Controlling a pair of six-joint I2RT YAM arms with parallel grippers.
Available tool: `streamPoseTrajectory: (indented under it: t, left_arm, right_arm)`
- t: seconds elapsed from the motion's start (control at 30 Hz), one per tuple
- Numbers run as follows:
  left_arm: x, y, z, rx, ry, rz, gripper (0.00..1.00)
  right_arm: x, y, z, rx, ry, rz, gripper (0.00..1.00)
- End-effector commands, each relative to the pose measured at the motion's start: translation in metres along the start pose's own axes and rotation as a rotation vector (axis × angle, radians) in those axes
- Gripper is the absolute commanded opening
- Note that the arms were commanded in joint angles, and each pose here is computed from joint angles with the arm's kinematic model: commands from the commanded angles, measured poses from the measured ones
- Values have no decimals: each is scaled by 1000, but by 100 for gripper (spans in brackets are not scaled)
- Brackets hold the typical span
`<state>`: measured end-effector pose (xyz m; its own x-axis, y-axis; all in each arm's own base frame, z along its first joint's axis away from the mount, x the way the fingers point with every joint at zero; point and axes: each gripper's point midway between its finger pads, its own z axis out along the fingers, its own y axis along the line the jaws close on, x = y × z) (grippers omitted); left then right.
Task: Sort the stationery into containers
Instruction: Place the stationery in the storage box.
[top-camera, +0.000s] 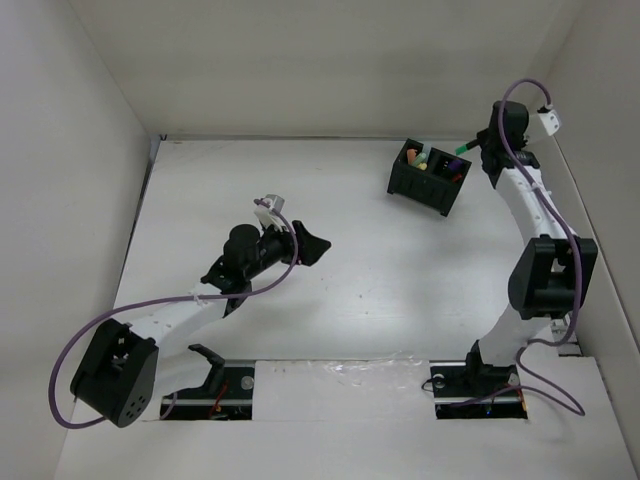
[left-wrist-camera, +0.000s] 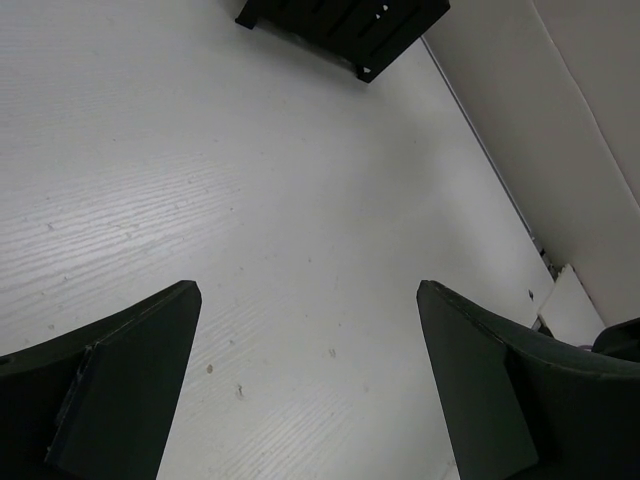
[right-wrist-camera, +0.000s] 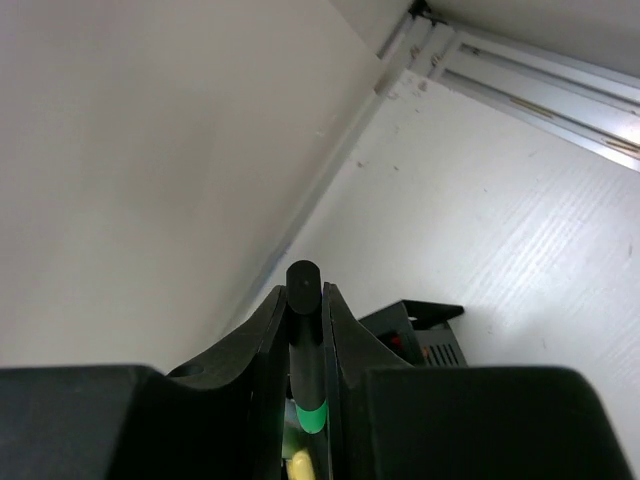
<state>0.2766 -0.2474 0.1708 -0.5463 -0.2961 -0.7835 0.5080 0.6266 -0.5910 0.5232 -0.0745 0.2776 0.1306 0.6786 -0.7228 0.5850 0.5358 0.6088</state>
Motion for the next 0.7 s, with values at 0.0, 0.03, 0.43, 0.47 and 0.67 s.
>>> streamPoseTrajectory:
  t: [0.0, 0.03, 0.43, 0.47, 0.67]
  left_arm:
    - [-11, -3, -3, -6, -41, 4, 87]
    - [-14, -5, -4, 1, -51, 7, 87]
    - [-18, -2, -12, -31, -76, 16, 87]
    - [-19, -1, -12, -39, -81, 16, 87]
    - [-17, 2, -14, -37, -83, 4, 87]
  right_arm:
    - [8, 7, 2, 3, 0, -63, 0]
    - [15, 6, 3, 10, 5, -84, 0]
    - [53, 10, -2, 85, -43, -187, 1]
    - [54, 3, 0, 113, -51, -201, 4]
    - [58, -8, 1, 165, -76, -206, 6]
